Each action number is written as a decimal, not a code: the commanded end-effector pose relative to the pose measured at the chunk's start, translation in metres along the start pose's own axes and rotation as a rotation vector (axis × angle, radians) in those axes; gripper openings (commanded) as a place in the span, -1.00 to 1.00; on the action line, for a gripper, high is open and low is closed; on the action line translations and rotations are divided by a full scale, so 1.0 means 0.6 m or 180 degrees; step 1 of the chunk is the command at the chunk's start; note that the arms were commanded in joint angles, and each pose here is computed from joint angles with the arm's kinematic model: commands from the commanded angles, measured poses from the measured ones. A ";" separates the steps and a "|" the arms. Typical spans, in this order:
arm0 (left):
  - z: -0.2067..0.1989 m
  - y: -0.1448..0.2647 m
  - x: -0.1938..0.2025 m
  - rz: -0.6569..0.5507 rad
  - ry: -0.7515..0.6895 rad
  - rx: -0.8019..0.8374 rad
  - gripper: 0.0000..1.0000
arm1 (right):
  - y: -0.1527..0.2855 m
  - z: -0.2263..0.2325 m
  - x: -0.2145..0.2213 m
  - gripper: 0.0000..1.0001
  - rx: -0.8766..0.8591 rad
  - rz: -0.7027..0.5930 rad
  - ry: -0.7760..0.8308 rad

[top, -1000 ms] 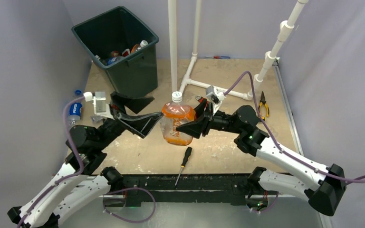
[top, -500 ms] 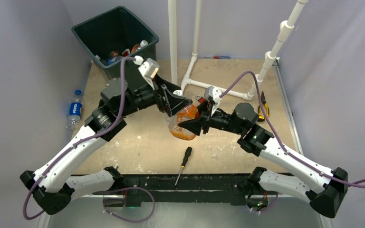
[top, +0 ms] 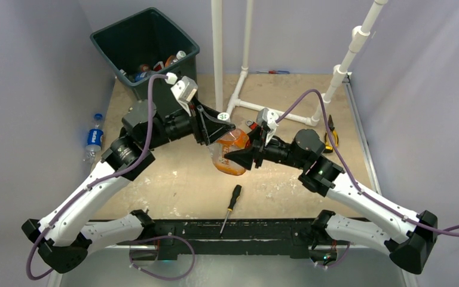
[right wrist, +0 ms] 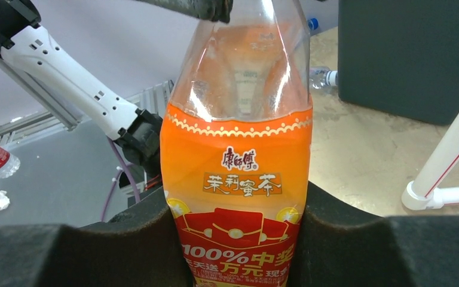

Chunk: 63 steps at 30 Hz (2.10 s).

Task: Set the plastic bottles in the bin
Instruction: Place the plastic bottle in the trash bin.

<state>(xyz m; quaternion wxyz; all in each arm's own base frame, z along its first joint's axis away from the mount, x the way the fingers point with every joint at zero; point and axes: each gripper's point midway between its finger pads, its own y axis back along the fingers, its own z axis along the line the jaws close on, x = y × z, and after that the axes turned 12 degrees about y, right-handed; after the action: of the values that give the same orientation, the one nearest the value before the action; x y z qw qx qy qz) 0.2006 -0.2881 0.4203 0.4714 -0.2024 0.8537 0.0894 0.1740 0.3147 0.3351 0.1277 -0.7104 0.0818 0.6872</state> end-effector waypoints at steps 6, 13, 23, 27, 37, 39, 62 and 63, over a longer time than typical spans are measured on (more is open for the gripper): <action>-0.032 0.010 -0.029 -0.0191 -0.0127 0.0203 -0.81 | -0.001 -0.004 -0.033 -0.53 0.0040 -0.0150 0.0061; -0.012 0.028 -0.041 -0.0373 -0.0217 -0.0055 -1.00 | 0.006 0.008 -0.038 0.79 -0.0022 -0.0132 -0.0120; 0.023 0.099 -0.112 -0.0944 -0.0327 -0.0872 -1.00 | 0.077 0.048 -0.099 0.98 -0.0054 -0.0457 -0.0262; 0.025 0.144 -0.168 -0.1272 -0.0443 -0.1251 -1.00 | 0.110 0.042 -0.117 0.98 0.0182 -0.0541 -0.0285; 0.022 0.262 -0.275 -0.2075 -0.0635 -0.2018 -1.00 | 0.146 0.025 -0.116 0.98 0.0539 -0.0651 -0.0300; 0.021 0.274 -0.292 -0.2182 -0.0653 -0.2123 -1.00 | 0.148 0.021 -0.111 0.98 0.0598 -0.0680 -0.0335; 0.059 0.253 -0.451 -0.2889 -0.1597 -0.3354 -1.00 | 0.124 -0.002 0.006 0.98 0.0789 -0.0549 -0.0868; 0.060 0.251 -0.454 -0.2872 -0.1625 -0.3388 -1.00 | 0.126 -0.003 0.006 0.98 0.0802 -0.0558 -0.0873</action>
<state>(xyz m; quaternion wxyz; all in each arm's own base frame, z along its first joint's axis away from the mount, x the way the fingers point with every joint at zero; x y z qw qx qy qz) 0.3166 -0.1035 0.5717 0.4923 -0.6490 0.4479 0.3685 0.1531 0.2473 0.3142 0.2561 -0.5985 0.1054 0.7517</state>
